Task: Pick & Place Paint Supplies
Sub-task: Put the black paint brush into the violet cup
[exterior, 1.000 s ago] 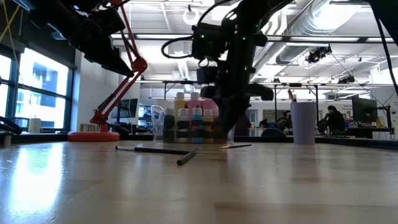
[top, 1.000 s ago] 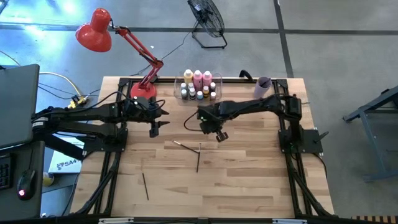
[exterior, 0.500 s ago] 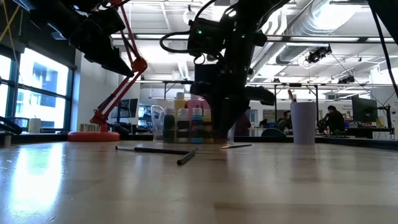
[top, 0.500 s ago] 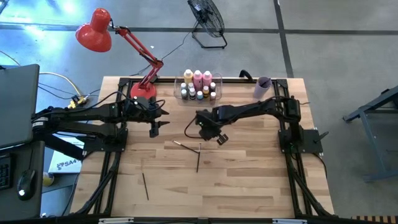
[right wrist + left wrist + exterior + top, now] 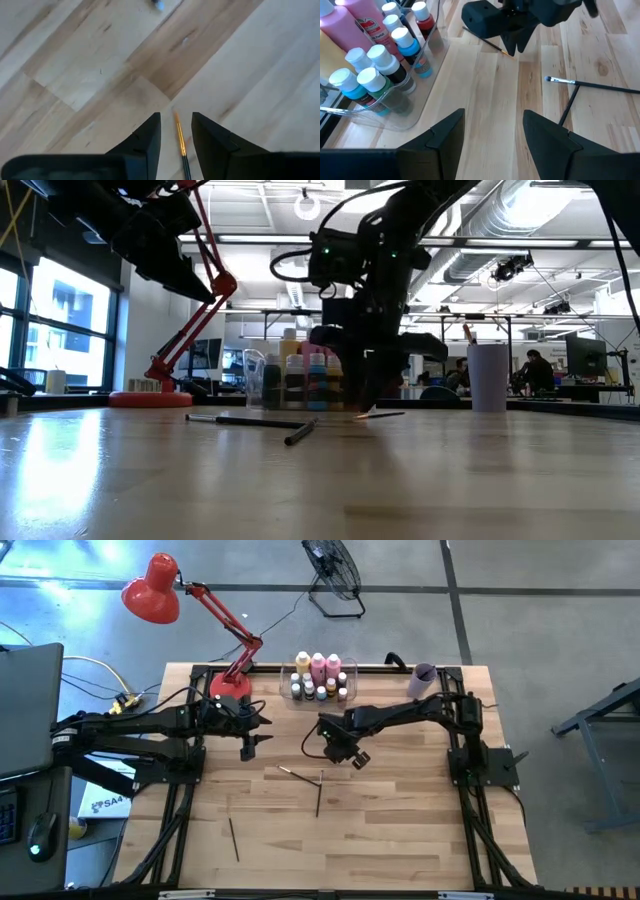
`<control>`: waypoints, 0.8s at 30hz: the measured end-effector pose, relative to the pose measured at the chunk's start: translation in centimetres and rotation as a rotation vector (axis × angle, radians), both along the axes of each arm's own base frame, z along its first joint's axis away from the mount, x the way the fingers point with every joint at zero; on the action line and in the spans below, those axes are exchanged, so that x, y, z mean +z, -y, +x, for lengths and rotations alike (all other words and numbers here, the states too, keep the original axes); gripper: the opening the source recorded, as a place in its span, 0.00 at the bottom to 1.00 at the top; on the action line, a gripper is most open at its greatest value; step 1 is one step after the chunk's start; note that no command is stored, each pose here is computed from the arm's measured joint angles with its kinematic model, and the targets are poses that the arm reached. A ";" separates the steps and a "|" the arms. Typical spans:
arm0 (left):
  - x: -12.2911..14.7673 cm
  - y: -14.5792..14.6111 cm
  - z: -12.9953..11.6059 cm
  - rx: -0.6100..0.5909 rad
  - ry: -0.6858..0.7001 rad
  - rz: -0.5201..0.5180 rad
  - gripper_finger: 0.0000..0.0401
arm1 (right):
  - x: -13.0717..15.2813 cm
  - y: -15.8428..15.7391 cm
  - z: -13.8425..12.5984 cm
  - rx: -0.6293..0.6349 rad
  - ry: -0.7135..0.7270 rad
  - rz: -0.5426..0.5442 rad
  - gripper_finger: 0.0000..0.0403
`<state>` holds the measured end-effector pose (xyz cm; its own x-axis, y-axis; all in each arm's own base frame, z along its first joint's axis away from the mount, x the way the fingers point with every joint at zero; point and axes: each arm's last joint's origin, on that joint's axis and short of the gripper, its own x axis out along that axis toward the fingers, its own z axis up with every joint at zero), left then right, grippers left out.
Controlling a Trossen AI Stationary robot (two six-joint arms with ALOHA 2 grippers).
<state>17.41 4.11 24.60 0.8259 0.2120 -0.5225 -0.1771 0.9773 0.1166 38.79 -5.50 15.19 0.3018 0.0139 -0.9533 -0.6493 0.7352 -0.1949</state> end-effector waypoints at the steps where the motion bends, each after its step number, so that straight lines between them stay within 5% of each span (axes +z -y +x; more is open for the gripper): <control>1: 0.0 0.0 0.0 0.000 0.000 0.000 0.49 | -0.1 0.0 0.0 0.005 0.006 0.007 0.25; 12: 0.0 0.0 0.0 0.003 -0.002 0.002 0.49 | -2.5 0.5 0.5 -0.004 -0.025 0.013 0.23; 24: 0.0 0.0 0.0 0.002 0.000 0.002 0.49 | -3.0 0.6 -0.1 -0.075 -0.087 0.062 0.01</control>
<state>17.40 4.12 24.61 0.8256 0.2148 -0.5218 -0.1792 0.9766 0.1185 38.71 -6.06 12.18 0.2202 0.0541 -0.9739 -0.6042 0.7915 -0.0927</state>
